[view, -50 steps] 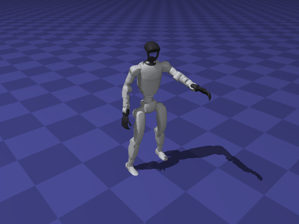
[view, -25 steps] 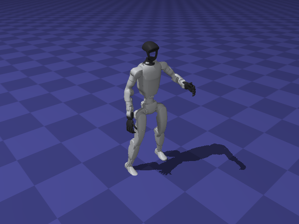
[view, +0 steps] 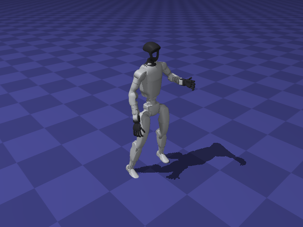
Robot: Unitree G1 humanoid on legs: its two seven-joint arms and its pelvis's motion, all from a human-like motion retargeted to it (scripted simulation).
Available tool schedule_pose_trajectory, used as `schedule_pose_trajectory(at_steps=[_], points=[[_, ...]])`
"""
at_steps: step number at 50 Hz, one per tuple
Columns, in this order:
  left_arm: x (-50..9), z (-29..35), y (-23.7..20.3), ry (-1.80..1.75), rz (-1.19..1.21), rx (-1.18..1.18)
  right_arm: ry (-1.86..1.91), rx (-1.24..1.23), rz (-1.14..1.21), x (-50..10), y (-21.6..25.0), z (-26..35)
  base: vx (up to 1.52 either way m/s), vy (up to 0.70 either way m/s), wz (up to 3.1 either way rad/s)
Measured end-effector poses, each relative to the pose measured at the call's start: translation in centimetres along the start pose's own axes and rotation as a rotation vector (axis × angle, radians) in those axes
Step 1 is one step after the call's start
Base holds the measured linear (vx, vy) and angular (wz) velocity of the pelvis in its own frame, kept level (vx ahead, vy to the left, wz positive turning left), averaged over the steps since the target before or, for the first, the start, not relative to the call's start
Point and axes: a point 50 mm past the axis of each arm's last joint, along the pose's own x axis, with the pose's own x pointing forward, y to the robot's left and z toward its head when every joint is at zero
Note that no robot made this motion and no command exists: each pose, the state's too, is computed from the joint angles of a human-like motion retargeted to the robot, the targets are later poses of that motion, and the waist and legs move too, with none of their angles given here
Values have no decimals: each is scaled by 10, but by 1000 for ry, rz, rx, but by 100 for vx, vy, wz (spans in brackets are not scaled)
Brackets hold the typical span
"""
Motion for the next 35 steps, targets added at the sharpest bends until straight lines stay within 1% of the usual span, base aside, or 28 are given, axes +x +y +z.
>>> schedule_pose_trajectory(at_steps=[11,35], points=[[4,-3,1,8,16,-4,-6,13,-8,1,1,3,0,0,0],[6,3,5,-25,38,18,50,23,11,-2,10,-12,0,0,-3]])
